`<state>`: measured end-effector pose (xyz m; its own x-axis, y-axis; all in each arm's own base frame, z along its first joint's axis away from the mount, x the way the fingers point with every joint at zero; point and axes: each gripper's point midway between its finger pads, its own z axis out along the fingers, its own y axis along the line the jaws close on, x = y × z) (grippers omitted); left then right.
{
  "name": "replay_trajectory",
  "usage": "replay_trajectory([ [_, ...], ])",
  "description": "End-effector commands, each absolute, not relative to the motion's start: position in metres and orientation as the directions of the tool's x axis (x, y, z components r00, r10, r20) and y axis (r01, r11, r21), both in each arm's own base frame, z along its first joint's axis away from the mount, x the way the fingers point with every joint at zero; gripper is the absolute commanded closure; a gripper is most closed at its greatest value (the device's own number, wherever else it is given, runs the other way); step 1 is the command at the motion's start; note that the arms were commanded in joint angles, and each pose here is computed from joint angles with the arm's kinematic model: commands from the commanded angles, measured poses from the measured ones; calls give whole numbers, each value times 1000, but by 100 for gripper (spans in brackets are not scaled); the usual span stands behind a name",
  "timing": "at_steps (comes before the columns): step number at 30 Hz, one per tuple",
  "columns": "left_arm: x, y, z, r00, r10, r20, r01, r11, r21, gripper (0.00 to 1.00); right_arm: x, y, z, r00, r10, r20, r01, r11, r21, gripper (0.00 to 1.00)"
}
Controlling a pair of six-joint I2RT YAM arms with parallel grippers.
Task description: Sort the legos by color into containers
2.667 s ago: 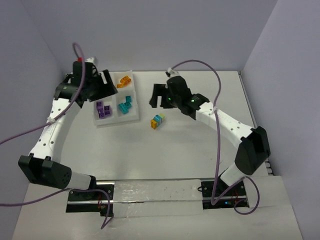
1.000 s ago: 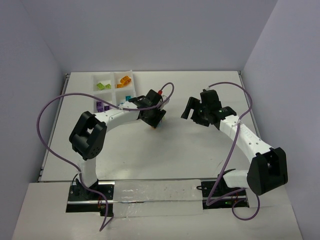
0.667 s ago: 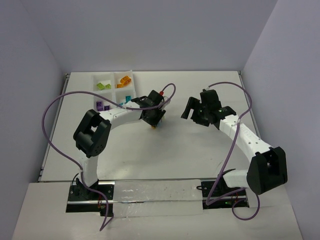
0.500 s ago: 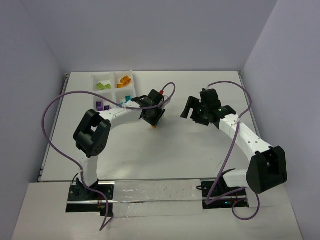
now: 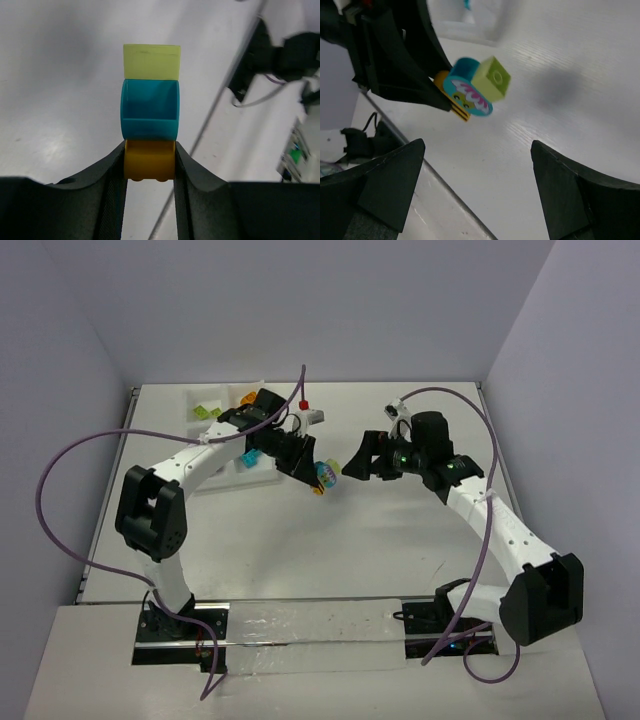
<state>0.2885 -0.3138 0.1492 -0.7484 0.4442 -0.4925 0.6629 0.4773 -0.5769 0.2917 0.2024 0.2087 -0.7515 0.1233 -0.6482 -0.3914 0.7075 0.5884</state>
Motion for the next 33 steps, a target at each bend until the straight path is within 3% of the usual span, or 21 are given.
replay_trajectory([
  [1, 224, -329, 221, -669, 483, -565, 666, 53, -744, 100, 277, 223, 259, -654, 69, -754, -620, 523, 585, 7],
  [9, 207, -326, 245, -644, 471, -603, 647, -85, -758, 100, 277, 222, 279, -686, 101, -721, -623, 431, 653, 8],
  [21, 206, -324, 252, -639, 460, -617, 654, -98, -750, 100, 247, 224, 267, -769, 7, -639, -612, 276, 741, 14],
  [28, 209, -325, 251, -644, 461, -611, 650, -93, -755, 100, 239, 224, 258, -799, -34, -601, -589, 252, 768, 36],
  [33, 208, -325, 252, -645, 459, -612, 650, -92, -754, 100, 237, 226, 253, -810, -48, -585, -577, 248, 778, 41],
])
